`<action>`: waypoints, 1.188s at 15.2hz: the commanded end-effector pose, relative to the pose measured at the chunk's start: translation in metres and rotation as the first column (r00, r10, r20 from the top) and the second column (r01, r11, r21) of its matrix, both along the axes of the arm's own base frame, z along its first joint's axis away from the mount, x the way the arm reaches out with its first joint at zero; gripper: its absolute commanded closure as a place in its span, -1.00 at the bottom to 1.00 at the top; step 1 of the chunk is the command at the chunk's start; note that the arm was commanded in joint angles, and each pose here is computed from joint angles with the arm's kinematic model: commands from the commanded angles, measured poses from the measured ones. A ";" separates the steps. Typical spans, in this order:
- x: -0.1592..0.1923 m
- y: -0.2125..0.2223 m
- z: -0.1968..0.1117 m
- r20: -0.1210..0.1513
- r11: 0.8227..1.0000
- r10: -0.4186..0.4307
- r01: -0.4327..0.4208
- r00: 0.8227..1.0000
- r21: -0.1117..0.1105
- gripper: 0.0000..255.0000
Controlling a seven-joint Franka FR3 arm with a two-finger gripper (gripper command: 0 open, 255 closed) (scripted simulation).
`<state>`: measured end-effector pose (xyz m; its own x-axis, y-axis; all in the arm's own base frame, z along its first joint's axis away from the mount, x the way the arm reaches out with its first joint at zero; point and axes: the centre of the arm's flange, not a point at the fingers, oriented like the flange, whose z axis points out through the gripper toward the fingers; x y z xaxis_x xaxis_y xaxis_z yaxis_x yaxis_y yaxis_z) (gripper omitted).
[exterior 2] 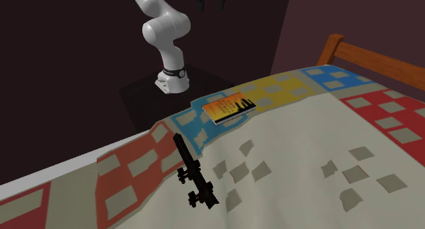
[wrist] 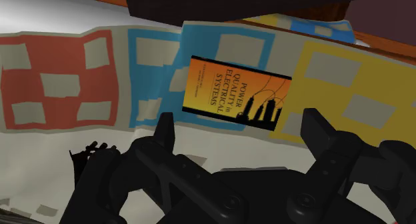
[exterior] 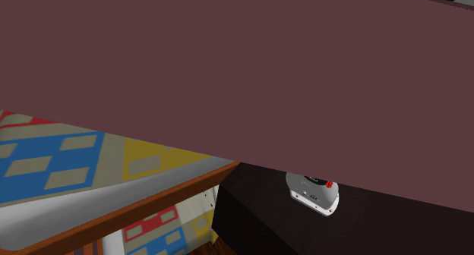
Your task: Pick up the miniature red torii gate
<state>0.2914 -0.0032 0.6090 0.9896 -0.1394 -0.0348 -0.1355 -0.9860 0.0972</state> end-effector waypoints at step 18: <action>0.120 -0.139 -0.116 0.007 0.992 -0.093 0.093 0.996 -0.087 -1.00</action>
<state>0.4024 -0.1348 0.5007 0.9735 -0.2281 -0.0178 -0.2216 -0.9591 0.1759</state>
